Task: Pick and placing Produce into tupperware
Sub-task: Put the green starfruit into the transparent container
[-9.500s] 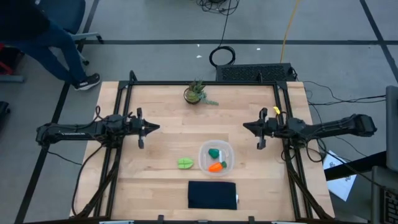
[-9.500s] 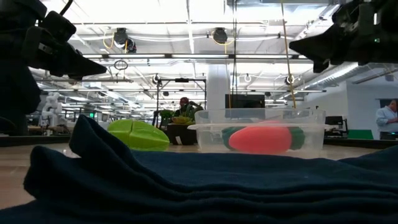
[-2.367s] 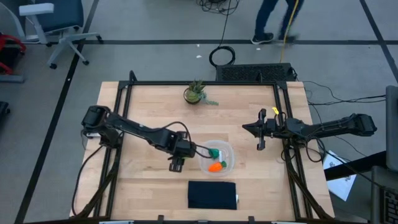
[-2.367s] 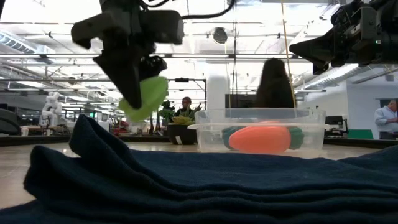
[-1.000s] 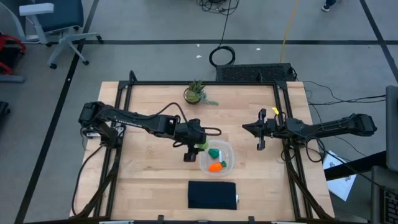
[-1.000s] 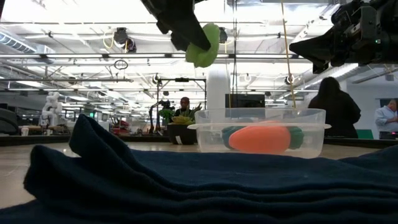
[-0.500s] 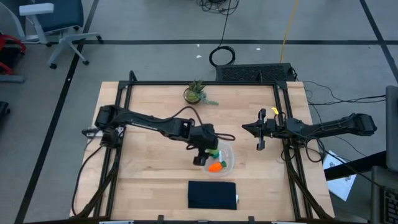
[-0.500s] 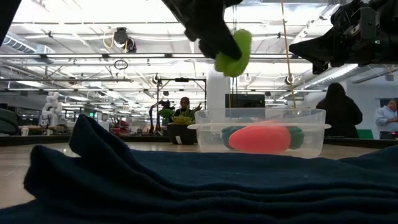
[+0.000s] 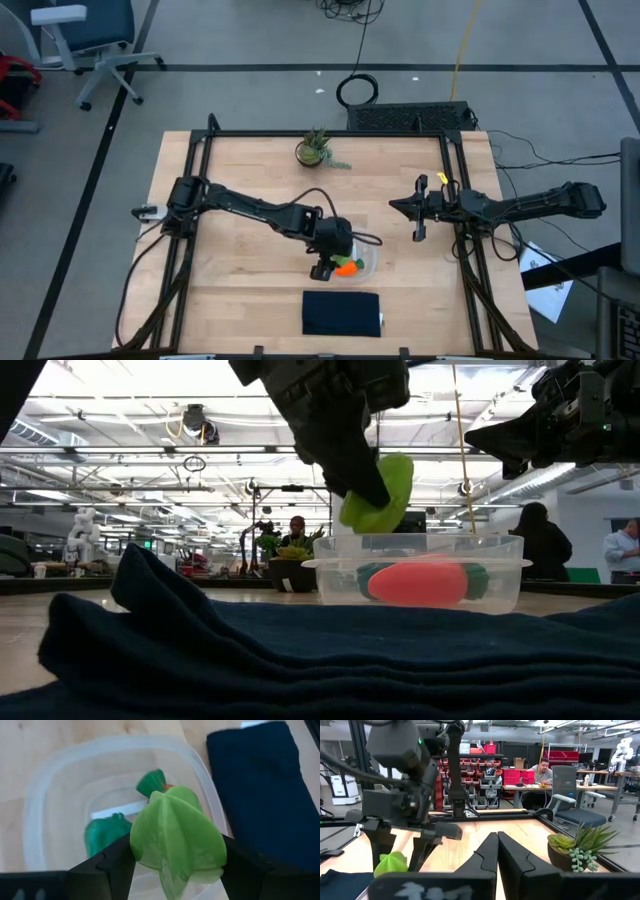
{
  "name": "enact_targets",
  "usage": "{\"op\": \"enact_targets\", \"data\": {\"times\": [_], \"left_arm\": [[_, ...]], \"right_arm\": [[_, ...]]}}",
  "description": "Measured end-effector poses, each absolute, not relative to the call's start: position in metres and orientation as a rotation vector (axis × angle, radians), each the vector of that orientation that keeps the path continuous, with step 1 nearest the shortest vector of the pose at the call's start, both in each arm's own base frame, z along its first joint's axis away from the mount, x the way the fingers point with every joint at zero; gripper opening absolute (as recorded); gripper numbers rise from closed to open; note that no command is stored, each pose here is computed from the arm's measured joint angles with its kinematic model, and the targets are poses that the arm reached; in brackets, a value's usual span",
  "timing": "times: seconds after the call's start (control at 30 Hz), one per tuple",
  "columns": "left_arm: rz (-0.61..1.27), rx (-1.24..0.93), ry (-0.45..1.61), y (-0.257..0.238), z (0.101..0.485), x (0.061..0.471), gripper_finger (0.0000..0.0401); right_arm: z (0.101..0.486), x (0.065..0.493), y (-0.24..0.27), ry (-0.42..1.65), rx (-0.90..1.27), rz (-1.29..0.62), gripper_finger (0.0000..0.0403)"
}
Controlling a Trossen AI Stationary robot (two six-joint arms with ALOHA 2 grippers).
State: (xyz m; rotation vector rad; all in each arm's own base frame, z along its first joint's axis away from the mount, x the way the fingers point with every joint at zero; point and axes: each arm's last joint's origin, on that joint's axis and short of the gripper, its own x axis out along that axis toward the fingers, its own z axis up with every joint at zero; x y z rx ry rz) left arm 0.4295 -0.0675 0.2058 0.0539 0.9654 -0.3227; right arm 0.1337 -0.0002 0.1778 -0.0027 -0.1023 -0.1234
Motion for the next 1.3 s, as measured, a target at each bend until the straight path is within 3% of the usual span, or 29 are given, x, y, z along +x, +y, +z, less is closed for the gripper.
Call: {"op": "enact_targets", "data": {"times": [1.3], "left_arm": [[-0.354, 0.050, 1.019, -0.057, 0.184, 0.433, 0.0241]], "right_arm": [[0.177, 0.134, 0.000, -0.092, 0.023, -0.122, 0.0000]]}}
